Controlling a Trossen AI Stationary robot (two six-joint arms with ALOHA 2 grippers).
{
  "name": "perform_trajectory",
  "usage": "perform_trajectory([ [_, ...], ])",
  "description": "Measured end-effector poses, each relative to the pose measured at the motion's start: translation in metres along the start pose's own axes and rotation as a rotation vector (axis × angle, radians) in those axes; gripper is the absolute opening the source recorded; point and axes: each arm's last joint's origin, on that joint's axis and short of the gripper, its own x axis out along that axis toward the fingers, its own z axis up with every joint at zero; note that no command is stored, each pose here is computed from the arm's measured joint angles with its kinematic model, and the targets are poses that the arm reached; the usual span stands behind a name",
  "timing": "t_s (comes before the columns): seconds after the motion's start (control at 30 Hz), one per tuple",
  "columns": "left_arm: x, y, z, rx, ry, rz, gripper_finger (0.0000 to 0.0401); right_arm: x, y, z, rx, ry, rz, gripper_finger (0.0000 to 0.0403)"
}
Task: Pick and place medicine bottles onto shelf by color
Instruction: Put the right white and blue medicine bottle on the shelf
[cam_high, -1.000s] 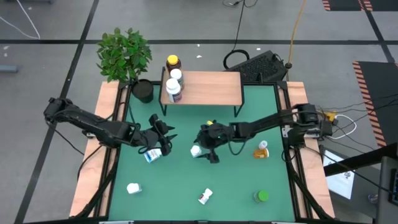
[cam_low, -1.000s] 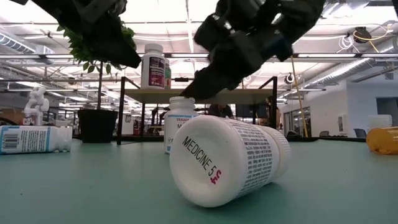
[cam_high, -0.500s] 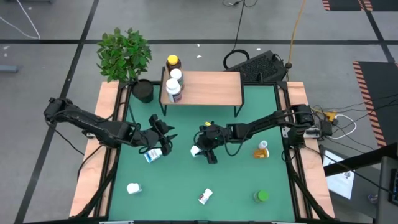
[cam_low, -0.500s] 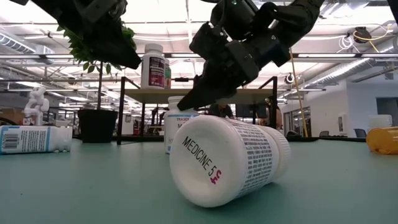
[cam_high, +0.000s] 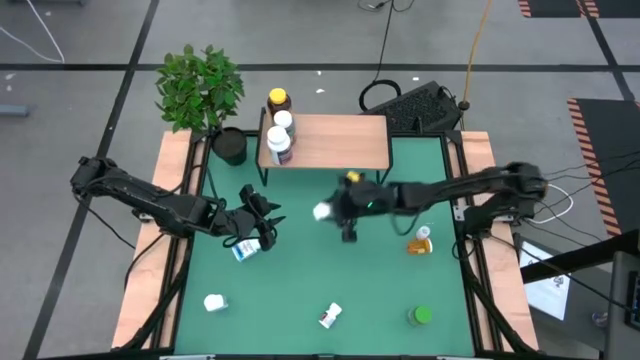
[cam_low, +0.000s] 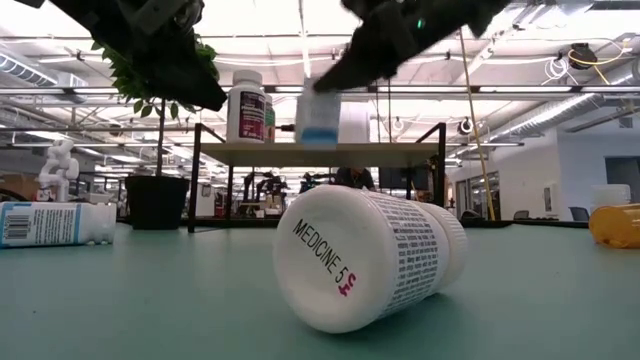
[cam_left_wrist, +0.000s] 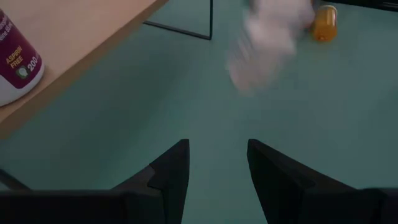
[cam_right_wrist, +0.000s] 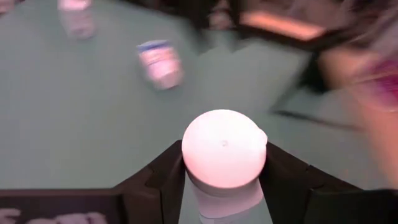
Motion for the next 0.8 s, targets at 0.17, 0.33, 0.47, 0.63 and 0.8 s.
perform_trajectory([
  [0.17,0.0,0.001,0.0,0.018,-0.002,0.006,0.0164,-0.042,-0.056,0.028,0.013,-0.056,-0.133,0.0161],
  [0.33,0.004,0.006,0.003,0.008,-0.013,0.047,0.0163,-0.058,-0.127,0.052,0.026,-0.102,-0.224,0.0162],
  [0.47,0.006,0.011,0.004,-0.001,-0.011,0.068,0.0163,-0.05,-0.181,0.054,0.063,-0.122,-0.204,0.0163],
  [0.63,0.006,0.012,0.004,-0.002,-0.01,0.077,0.0163,-0.028,-0.234,0.043,0.103,-0.114,-0.228,0.0163],
  [0.8,0.006,0.012,0.004,-0.001,-0.01,0.077,0.0163,0.003,-0.264,0.017,0.169,-0.075,-0.187,0.0163],
])
